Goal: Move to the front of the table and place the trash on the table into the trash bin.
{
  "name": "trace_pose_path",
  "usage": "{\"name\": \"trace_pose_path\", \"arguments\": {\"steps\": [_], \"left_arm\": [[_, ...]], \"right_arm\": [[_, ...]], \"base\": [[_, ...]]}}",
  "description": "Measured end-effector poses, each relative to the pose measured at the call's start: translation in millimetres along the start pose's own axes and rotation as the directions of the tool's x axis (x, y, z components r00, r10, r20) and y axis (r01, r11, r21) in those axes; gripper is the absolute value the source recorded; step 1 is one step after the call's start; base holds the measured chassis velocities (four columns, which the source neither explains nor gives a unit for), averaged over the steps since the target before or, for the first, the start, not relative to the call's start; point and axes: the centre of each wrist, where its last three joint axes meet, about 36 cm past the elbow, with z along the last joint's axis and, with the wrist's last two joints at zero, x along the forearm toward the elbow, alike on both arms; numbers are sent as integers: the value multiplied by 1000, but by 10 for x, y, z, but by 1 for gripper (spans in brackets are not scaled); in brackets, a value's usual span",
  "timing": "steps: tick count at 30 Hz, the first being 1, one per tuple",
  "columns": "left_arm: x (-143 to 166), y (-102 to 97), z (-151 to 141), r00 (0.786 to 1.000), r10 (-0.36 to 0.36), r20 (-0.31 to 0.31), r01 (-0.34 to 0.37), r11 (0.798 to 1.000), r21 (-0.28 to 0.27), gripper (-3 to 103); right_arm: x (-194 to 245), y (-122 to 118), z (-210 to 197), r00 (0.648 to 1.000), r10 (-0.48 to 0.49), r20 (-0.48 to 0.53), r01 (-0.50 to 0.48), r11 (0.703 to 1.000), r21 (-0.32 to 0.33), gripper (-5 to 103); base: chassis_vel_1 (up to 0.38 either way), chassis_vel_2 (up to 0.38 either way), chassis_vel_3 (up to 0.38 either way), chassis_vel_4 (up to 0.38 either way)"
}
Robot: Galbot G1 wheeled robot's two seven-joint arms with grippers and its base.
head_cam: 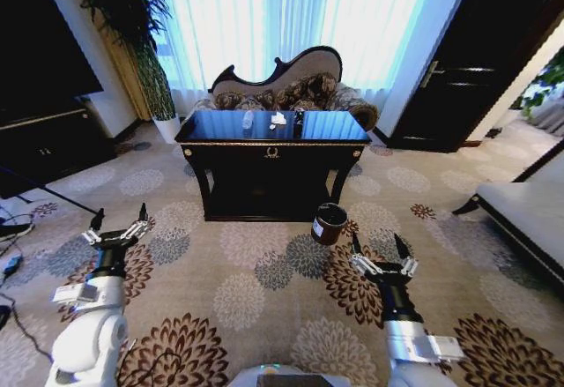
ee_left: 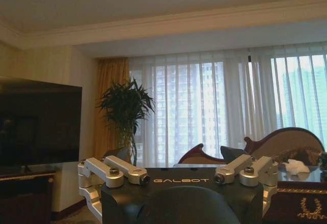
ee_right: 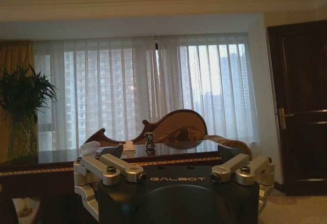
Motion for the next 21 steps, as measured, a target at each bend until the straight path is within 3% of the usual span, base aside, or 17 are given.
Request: {"name": "trace_pose_path", "arguments": {"steps": [13,21], "left_arm": [[23,-67,-168,1000,19,9,-19,1000,6,100],[19,-89,-191,1000,29,3,-29,1000,8,100]], "right_arm": [[-26,70,-125,999,-29,20,29,999,-42,100],[-40,85,-135,999,-34,25,35,998,-55,100]], "base": [[-6,5,4,-10],[-157,126,131,-153]]}}
